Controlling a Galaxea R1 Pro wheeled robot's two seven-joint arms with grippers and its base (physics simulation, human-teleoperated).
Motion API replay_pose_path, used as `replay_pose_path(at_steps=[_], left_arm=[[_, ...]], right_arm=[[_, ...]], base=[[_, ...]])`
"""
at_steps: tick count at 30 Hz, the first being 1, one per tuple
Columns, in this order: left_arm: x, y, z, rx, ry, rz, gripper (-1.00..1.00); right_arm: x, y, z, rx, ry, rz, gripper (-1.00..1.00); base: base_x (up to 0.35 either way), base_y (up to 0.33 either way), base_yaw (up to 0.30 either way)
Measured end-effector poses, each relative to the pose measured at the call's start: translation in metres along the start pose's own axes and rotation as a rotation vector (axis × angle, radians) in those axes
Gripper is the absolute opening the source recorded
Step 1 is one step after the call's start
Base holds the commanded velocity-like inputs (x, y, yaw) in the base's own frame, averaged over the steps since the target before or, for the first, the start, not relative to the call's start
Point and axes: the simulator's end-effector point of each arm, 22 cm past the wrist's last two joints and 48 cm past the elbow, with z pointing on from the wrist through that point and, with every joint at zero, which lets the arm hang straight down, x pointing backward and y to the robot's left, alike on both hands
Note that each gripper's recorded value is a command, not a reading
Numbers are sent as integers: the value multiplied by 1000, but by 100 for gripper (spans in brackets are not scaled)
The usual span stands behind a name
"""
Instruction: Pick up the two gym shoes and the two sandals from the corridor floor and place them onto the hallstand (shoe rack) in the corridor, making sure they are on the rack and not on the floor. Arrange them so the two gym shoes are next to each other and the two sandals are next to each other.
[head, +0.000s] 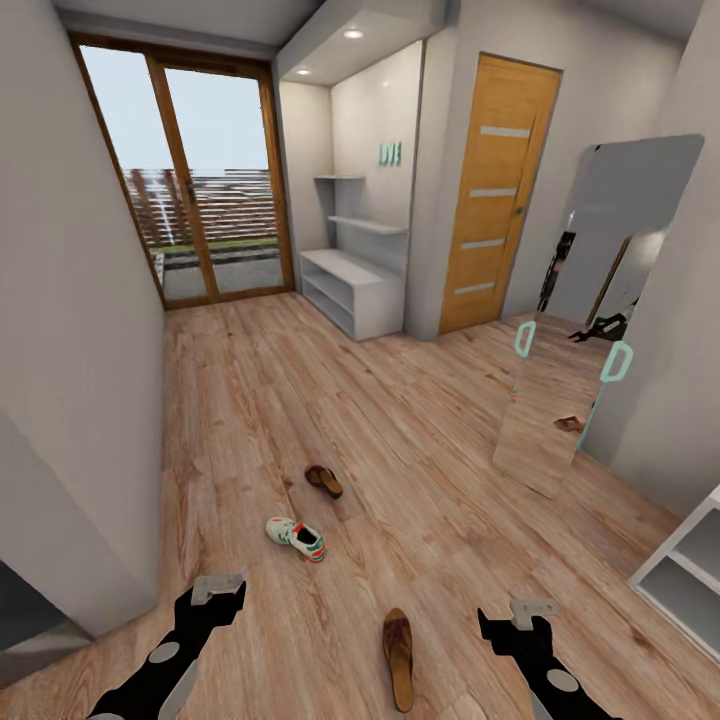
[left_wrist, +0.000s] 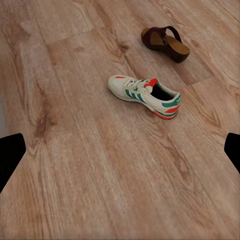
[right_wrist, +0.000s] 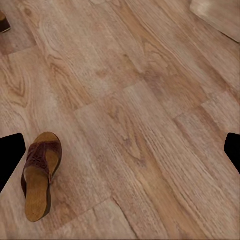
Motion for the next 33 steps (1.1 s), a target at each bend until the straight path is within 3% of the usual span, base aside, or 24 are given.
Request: replay_pose_path(at_steps=[33], left_arm=[[53, -3, 31, 10, 13, 0, 100]], right_arm=[[45, 7, 35, -8, 0, -1, 100]], base=[[0, 0, 1]])
